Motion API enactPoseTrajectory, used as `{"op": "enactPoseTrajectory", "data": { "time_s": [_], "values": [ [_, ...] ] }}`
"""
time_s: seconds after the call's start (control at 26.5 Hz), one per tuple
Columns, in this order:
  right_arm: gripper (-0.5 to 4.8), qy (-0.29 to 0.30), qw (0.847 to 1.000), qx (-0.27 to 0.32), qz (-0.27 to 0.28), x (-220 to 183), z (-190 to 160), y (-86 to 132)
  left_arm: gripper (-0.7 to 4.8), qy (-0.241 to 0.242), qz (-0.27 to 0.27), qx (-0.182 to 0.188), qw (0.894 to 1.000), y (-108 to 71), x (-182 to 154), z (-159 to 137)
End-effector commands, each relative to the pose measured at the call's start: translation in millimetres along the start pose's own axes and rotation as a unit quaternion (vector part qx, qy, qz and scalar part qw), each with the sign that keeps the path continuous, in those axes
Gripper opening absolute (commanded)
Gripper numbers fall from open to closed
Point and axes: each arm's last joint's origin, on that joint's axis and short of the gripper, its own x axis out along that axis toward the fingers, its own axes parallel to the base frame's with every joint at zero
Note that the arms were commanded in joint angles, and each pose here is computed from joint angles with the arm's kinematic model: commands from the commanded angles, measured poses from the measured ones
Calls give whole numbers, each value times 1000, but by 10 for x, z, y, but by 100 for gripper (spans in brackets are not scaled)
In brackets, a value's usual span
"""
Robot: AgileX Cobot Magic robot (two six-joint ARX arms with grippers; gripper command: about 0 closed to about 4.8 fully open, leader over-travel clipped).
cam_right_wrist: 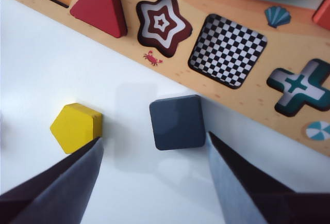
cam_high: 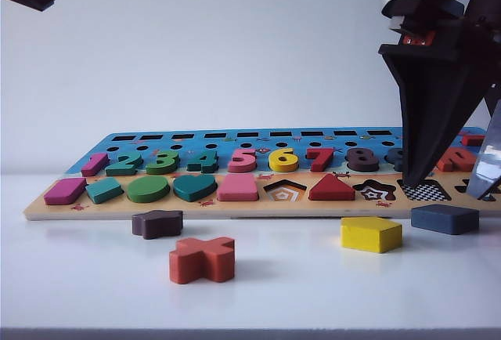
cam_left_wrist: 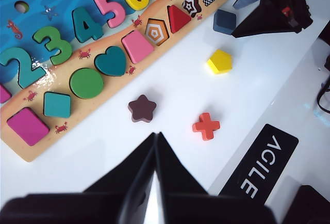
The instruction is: Insert the cube into the slot.
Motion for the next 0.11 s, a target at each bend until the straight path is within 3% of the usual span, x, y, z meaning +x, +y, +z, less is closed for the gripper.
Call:
{"op": "enactPoseTrajectory", "data": {
  "time_s": [0.04, 0.11],
  "values": [
    [365, -11, 1000, -6, 1, -11, 22, 9, 10, -8, -2, 5, 1000, -1, -5, 21],
    [365, -15, 1000, -8, 0, -8, 30, 9, 10, -8, -2, 5, 1000, -1, -5, 21]
  ]
}}
